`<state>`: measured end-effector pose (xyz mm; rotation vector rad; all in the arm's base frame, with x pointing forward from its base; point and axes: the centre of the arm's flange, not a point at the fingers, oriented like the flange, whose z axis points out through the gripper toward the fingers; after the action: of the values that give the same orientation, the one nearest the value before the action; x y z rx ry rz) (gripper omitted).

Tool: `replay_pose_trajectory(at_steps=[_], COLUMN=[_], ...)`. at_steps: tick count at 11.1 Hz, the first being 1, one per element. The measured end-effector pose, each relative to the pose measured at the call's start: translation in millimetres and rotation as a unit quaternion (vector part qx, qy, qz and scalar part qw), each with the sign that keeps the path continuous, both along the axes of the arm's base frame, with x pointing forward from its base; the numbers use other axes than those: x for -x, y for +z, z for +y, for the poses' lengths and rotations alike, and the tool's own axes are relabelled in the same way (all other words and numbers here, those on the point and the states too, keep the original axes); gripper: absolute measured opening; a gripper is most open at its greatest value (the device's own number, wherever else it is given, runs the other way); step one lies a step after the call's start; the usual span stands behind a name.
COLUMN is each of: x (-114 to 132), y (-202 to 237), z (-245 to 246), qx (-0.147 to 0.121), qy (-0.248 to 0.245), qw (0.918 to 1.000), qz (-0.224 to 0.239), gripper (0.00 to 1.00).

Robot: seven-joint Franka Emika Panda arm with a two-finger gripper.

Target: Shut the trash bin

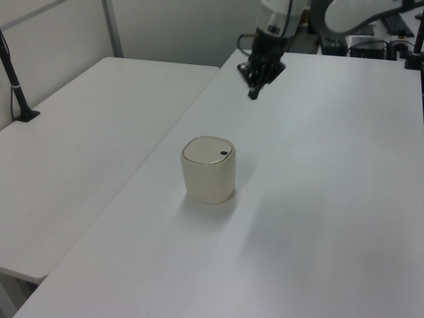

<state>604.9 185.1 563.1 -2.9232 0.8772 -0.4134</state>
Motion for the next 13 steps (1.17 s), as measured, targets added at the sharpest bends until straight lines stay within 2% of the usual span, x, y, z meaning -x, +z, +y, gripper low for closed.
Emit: replay_pose_trajectory(at_steps=[1, 3, 9, 11, 13], x=[8, 23, 62, 62, 57], y=[14, 41, 100, 99, 89], z=[-20, -59, -178, -196, -196], qx=[0.012, 0.018, 0.000, 0.011, 0.028], qy=[0.007, 0.034, 0.112, 0.156, 0.221], qw=[0.9998, 0.9988, 0.9936, 0.9876, 0.9746], qz=[0.014, 0.029, 0.013, 0.013, 0.022], gripper=[0.01, 0.01, 0.01, 0.01, 0.03])
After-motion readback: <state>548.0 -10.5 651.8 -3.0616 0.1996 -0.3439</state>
